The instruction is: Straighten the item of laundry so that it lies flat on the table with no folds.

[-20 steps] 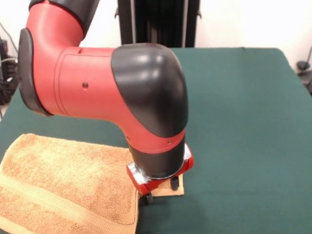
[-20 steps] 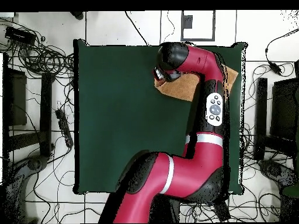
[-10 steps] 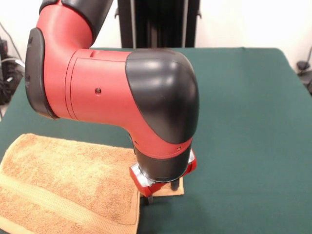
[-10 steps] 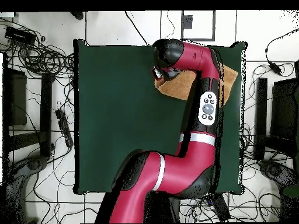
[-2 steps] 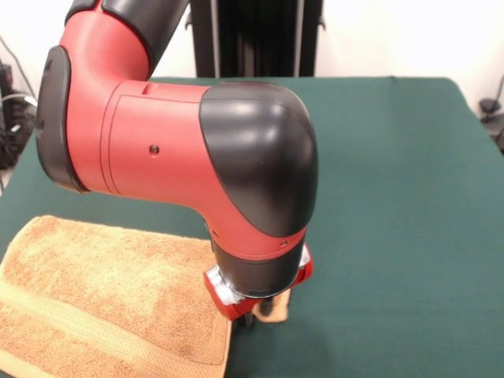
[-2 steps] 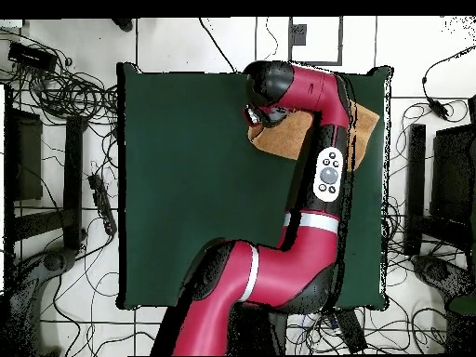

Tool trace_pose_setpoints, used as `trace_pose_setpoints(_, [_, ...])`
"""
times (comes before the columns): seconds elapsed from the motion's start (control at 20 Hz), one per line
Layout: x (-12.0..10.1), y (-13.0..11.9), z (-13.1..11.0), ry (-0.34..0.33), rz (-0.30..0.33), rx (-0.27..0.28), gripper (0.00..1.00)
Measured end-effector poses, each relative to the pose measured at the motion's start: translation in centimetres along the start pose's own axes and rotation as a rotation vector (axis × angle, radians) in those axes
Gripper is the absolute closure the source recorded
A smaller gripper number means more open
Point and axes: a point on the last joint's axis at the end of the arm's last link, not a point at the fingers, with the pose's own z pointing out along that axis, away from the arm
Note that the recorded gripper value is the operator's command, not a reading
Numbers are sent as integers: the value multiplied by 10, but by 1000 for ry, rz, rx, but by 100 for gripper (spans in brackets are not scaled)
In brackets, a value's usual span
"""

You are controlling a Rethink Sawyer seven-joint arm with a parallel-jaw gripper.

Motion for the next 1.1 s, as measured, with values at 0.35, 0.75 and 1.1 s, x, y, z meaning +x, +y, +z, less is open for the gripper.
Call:
trace_pose_setpoints(0.35, [0,0,0,4,3,1,100])
trace_pose_setpoints(0.75, [-1,1,0,7,3,6,100])
trace_pose_setpoints(1.1, [2,-2,-1,-6,14,-29,100])
